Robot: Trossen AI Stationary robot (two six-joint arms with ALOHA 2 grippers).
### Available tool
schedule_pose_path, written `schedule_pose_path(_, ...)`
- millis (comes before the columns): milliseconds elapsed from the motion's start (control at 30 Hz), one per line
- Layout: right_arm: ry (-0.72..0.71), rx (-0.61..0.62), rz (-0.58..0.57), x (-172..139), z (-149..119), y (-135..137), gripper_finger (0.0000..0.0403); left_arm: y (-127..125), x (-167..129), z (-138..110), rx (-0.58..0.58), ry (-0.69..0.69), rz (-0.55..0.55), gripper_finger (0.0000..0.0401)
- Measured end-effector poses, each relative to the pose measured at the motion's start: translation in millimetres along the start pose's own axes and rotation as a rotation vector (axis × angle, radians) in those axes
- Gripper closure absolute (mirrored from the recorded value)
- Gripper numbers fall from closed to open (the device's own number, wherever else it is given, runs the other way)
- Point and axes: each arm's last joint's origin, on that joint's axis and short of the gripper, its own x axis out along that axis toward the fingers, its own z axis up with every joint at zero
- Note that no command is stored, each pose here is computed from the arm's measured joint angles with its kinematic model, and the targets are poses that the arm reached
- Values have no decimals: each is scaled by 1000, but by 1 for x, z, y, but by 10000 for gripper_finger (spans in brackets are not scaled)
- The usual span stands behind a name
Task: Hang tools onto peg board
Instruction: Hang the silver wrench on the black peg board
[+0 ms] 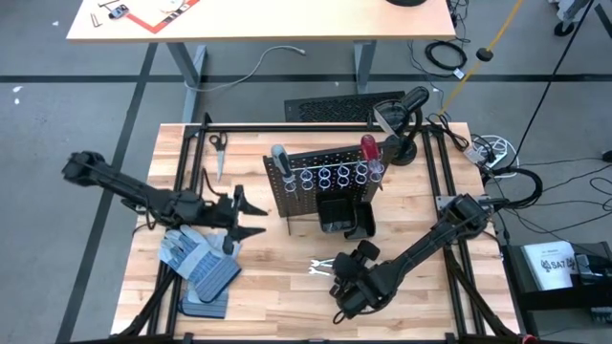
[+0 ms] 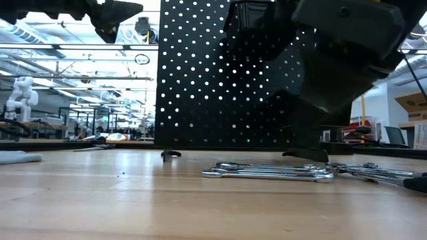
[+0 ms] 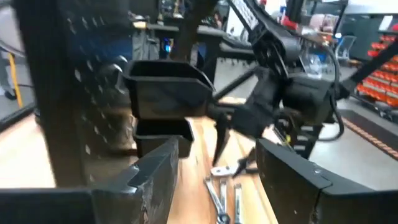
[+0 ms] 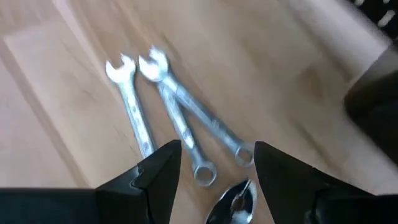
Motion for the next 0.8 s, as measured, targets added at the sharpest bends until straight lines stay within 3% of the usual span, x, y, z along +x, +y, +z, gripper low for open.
schedule_pose_path(100,-76,-22,23,-4,-1,6,204,-5,3,-4,-11,17,-2,191)
schedule_pose_path(200,-161,3,60,-9,-3,13,204,-11,5,-10,-21,46,-7,227)
schedule_pose_path(433,-423,64,79,-26,-9,26,204,-27,5,-20,52,77,56,380)
schedule_pose_path(600,-651,157,87,-43,-13,37,204,-33,-3,-14,92,44,53,393)
schedule_pose_path(800,-761,191,122,-60,-20,48,204,-39,-30,5,120,-51,-2,396)
